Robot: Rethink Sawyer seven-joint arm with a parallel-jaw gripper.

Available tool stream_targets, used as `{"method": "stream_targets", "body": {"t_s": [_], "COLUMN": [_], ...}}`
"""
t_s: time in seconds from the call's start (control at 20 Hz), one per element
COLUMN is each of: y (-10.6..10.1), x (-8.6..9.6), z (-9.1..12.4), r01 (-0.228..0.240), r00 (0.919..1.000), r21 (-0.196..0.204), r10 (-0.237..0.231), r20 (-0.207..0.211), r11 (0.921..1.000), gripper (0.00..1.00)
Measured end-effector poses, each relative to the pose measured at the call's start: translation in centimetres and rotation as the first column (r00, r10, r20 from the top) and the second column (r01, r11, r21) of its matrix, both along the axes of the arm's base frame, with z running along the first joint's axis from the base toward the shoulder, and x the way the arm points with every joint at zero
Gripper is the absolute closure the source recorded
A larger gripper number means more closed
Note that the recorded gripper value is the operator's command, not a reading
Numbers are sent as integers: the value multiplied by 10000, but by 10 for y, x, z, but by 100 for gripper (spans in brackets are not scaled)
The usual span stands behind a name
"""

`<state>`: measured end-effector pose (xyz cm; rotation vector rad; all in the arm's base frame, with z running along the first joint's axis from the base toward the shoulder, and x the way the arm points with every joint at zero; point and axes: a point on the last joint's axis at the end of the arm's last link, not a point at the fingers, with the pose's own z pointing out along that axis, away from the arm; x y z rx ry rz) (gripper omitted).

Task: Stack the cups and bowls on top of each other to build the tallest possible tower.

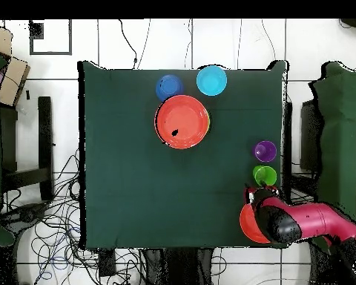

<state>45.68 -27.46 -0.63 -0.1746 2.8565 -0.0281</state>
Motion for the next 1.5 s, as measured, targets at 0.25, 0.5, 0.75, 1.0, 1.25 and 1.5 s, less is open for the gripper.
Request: {"method": "stream_targets", "body": {"t_s": [0.25, 0.5, 0.75, 1.0, 1.25, 1.5], "y": [10, 22, 20, 12, 12, 11], "x": [-6, -11, -12, -18, -16, -11], "z": [-17, -31, -33, -34, -33, -31], "r01": [7, 12, 104, 345, 584, 933], "r00": [9999, 9996, 9996, 9991, 9979, 9946], "r21": [332, 704, 787, 840, 987, 1129], "r10": [-2, 7, -84, -323, -555, -874], "r20": [-167, -272, -263, -281, -319, -560], "r11": [9994, 9975, 9968, 9959, 9934, 9892], "gripper": [0, 0, 0, 0, 0, 0]}}
